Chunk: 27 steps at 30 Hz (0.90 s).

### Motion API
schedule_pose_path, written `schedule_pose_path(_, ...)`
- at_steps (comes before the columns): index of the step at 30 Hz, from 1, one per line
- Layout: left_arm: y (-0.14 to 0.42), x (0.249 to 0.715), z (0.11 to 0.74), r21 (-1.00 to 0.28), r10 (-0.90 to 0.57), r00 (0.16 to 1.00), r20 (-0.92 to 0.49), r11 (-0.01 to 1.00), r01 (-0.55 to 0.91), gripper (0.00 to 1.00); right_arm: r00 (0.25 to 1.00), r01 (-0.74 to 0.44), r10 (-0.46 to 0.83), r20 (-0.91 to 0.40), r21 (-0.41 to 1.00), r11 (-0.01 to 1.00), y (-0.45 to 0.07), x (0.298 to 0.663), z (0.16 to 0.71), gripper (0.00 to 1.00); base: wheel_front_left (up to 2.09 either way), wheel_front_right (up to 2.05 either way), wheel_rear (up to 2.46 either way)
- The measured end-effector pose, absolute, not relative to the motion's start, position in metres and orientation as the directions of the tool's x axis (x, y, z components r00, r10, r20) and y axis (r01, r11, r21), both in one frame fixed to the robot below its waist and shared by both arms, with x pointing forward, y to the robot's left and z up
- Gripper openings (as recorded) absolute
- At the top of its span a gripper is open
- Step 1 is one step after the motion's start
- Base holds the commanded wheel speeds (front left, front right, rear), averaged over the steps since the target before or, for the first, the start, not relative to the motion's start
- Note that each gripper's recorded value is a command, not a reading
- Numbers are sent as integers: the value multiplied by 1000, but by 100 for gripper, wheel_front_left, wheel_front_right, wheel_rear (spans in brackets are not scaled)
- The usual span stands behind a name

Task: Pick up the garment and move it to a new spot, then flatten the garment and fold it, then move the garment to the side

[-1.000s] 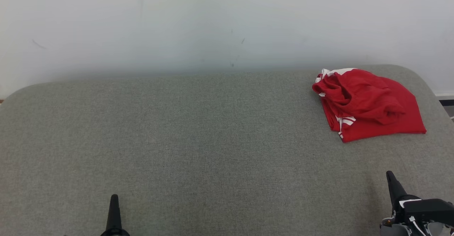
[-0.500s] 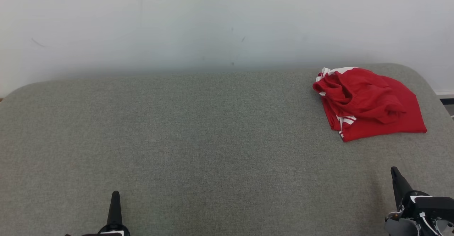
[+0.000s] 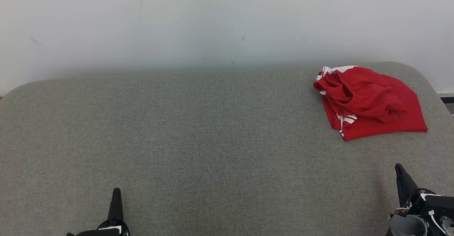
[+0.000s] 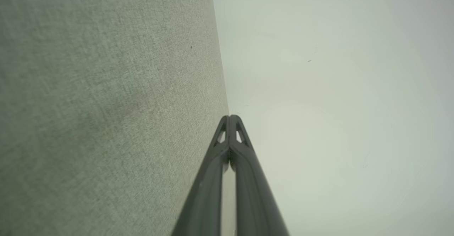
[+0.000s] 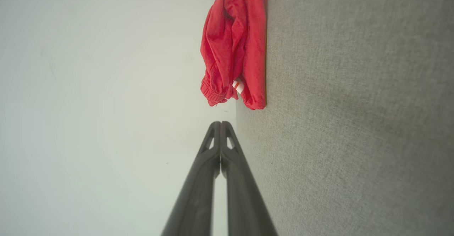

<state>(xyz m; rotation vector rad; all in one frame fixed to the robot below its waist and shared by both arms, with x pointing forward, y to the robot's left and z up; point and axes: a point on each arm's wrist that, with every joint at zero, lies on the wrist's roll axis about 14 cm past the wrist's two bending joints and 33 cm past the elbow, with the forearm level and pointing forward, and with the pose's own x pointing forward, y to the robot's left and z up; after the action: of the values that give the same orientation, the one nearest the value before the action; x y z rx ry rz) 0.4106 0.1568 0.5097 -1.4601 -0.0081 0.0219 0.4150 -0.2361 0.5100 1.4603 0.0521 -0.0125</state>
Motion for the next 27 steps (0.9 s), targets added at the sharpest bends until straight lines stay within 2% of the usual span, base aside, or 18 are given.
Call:
schedule_pose_path(16,153,416,510,-1000,12,1000,-13,2,-13,0,1000,16,13,-16,1000,-5,-244,418,514,0,0,0,0)
schedule_pose_path(27,153,416,510,-1000,11,1000,-14,1,-14,0,1000,15,10,-14,1000,-8,-245,418,514,0,0,0,0)
